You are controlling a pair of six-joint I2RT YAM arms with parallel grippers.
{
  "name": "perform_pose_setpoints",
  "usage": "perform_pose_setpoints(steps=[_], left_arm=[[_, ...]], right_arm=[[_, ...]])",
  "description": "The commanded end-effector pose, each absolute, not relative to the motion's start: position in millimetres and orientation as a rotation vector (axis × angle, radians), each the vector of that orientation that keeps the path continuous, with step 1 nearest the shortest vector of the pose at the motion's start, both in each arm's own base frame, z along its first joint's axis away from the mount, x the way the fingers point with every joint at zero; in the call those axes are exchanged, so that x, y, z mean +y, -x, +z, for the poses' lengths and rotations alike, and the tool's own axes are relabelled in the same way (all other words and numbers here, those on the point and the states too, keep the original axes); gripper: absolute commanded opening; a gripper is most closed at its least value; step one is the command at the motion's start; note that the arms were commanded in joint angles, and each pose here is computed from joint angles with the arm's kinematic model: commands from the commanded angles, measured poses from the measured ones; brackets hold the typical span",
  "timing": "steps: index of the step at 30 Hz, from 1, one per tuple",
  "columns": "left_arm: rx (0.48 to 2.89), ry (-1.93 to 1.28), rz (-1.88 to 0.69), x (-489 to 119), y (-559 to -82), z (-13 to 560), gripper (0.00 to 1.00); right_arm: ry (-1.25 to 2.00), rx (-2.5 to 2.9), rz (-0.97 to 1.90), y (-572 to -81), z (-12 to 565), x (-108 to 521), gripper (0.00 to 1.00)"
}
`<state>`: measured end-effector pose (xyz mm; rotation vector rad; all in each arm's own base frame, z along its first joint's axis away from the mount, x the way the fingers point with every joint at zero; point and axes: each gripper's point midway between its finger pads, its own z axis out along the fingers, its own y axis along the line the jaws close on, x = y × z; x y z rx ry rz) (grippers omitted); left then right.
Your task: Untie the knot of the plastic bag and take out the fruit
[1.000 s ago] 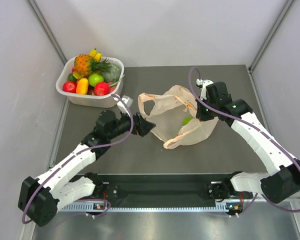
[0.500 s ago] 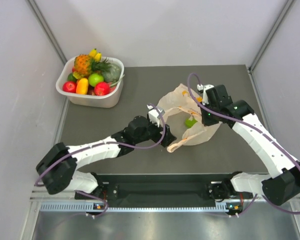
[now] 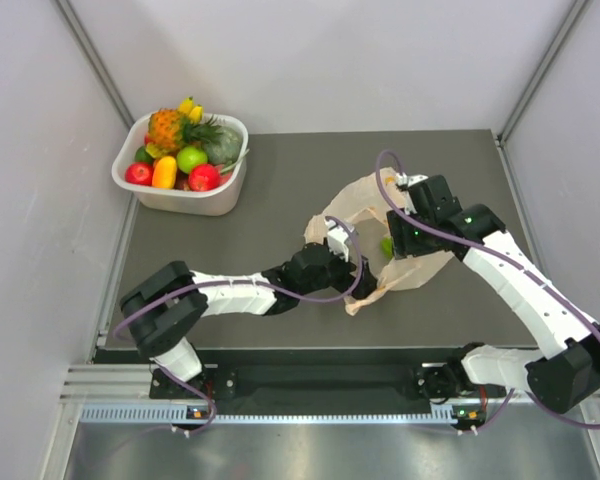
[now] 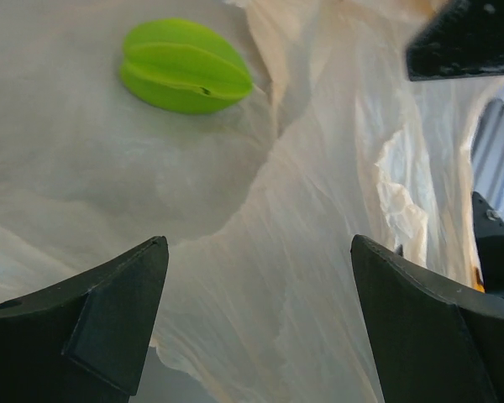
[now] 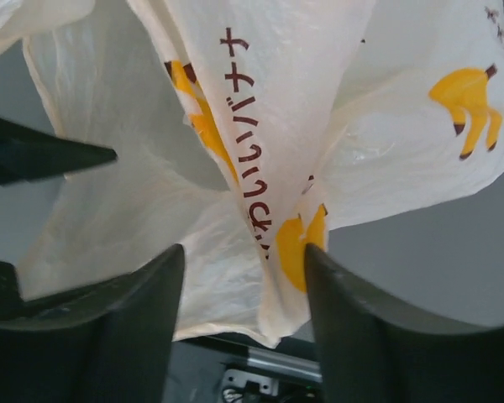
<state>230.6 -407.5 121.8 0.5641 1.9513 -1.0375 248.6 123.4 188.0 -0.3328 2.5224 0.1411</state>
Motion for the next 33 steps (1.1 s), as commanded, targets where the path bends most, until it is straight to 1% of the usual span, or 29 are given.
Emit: perform_pose_setpoints(steps=[1, 2, 3, 5, 6, 8, 13, 18, 19, 20, 21, 22, 23, 25, 26, 27, 28, 30, 32, 33], left_arm=[[1.830, -0.513, -1.200, -434.6, -209.1, 155.6, 0.94], [1.827, -0.501, -1.203, -436.2, -205.9, 157.2, 0.94], [1.820, -0.492, -1.213, -437.9, -202.2, 159.6, 0.94], [1.819, -0.490, -1.251, -443.2, -186.7, 162.9, 0.94], [1.818, -0.448, -1.221, -441.4, -190.6, 163.7, 0.94], [1.813, -0.430, -1.234, -444.9, -179.9, 169.0, 0.95], [1.843, -0.422, -1.229, -460.1, -173.3, 155.5, 0.95], [1.879, -0.337, -1.120, -453.4, -190.1, 134.6, 0.97], [1.885, -0.355, -1.101, -455.1, -191.3, 128.2, 0.97], [1.886, -0.363, -1.103, -457.9, -191.9, 126.8, 0.97], [1.874, -0.370, -1.126, -465.7, -191.4, 132.8, 0.97], [1.885, -0.384, -1.140, -471.7, -189.7, 127.0, 0.97], [1.886, -0.411, -1.178, -478.6, -184.7, 127.6, 0.95], [1.898, -0.398, -1.215, -488.3, -182.7, 126.5, 0.95], [1.898, -0.394, -1.229, -489.2, -181.0, 125.3, 0.95], [1.907, -0.389, -1.229, -485.8, -178.9, 120.0, 0.95], [1.893, -0.374, -1.242, -484.2, -177.8, 123.3, 0.95], [1.897, -0.341, -1.192, -470.1, -182.4, 117.0, 0.95], [1.863, -0.326, -1.165, -459.4, -186.0, 129.7, 0.99], [1.859, -0.326, -1.139, -454.3, -187.2, 130.9, 0.99]], right_arm=[[0.229, 2.455, 0.157, -257.7, 204.5, 127.6, 0.62], [0.214, 2.443, 0.167, -261.1, 206.7, 130.2, 0.69], [0.193, 2.438, 0.162, -263.8, 207.6, 130.1, 0.73], [0.165, 2.440, 0.176, -267.7, 205.9, 134.2, 0.77], [0.162, 2.443, 0.172, -268.4, 204.5, 135.0, 0.79], [0.151, 2.462, 0.154, -270.0, 196.8, 135.6, 0.82], [0.136, 2.506, 0.054, -269.4, 180.2, 125.7, 0.81], [0.110, 2.518, -0.104, -265.3, 166.7, 103.8, 0.75], [0.105, 2.526, -0.138, -264.5, 160.9, 99.5, 0.73], [0.102, 2.529, -0.165, -264.4, 157.5, 96.2, 0.67], [0.090, 2.519, -0.210, -266.3, 155.9, 90.5, 0.63], [0.087, 2.525, -0.233, -265.8, 149.6, 87.9, 0.58], [0.083, 2.525, -0.249, -269.7, 144.2, 88.3, 0.46], [0.078, 2.534, -0.277, -270.7, 136.6, 86.7, 0.29], [0.076, 2.538, -0.273, -273.6, 132.2, 88.8, 0.11], [0.079, 2.540, -0.268, -274.0, 130.9, 89.9, 0.04], [0.093, 2.545, -0.273, -273.9, 128.2, 89.8, 0.00], [0.119, 2.541, -0.244, -275.3, 128.2, 93.9, 0.00], [0.184, 2.537, -0.226, -274.3, 129.7, 95.7, 0.00], [0.208, 2.536, -0.199, -273.7, 129.9, 99.4, 0.00]])
